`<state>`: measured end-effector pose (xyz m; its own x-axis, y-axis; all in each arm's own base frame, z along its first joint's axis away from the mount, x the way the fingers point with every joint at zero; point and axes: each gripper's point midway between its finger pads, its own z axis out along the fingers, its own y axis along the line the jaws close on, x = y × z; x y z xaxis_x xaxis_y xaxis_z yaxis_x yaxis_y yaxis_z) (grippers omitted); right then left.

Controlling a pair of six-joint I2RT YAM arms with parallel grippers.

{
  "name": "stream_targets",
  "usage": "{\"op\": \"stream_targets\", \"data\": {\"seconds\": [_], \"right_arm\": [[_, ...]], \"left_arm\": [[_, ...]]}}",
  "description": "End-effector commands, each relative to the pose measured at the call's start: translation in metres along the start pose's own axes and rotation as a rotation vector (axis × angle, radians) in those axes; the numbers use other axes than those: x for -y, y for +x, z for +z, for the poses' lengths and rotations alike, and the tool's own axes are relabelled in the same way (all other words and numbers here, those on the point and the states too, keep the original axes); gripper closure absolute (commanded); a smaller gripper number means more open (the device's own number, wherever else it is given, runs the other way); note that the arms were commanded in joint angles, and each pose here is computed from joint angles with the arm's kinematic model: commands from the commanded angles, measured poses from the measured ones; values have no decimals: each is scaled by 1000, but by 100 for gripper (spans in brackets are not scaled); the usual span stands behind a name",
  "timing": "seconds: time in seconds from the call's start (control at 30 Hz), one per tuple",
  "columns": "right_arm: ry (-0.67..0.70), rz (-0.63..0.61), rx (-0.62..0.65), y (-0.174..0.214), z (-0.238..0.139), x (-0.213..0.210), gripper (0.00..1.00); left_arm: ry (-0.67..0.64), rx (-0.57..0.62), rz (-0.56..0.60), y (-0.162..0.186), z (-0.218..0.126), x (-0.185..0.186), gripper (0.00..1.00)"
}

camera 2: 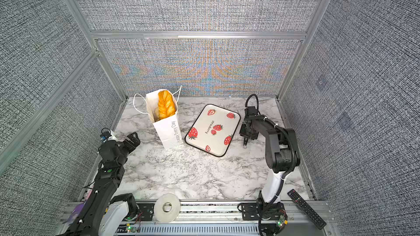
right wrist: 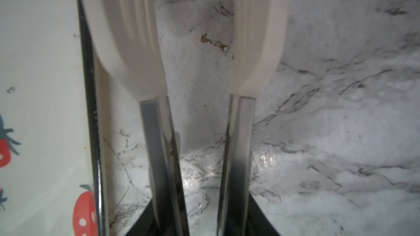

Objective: Place the fake bread into the paper bag
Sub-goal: 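Withdraw the right tongs past the tray while the left gripper releases the bag, then lower the right tongs onto the table beside the tray and release them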

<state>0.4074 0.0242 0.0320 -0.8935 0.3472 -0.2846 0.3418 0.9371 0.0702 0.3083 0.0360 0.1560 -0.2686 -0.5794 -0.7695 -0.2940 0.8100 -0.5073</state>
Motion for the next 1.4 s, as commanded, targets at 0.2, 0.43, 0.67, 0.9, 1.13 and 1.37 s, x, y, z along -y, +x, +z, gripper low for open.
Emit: {"op": "stream_targets", "data": {"seconds": [0.2,0.43,0.67,0.9,1.13,1.37], "right_arm": [[78,-14,1,-7,14,9,58],[74,-14,18,-8,8,10,42],[68,-9,29,-10,4,9,31],[49,-2,68,-14,-6,8,5],[19,-4,92,-18,-14,4,1],[-41,-5,183,-22,-44,0,1]], "left_arm": [[49,36,30,-5,1,8,1],[52,38,40,-5,1,8,1],[41,43,49,-6,1,6,1],[61,51,53,-8,-1,10,1],[52,81,67,-13,-4,9,1],[47,114,85,-15,-4,10,1]]}}
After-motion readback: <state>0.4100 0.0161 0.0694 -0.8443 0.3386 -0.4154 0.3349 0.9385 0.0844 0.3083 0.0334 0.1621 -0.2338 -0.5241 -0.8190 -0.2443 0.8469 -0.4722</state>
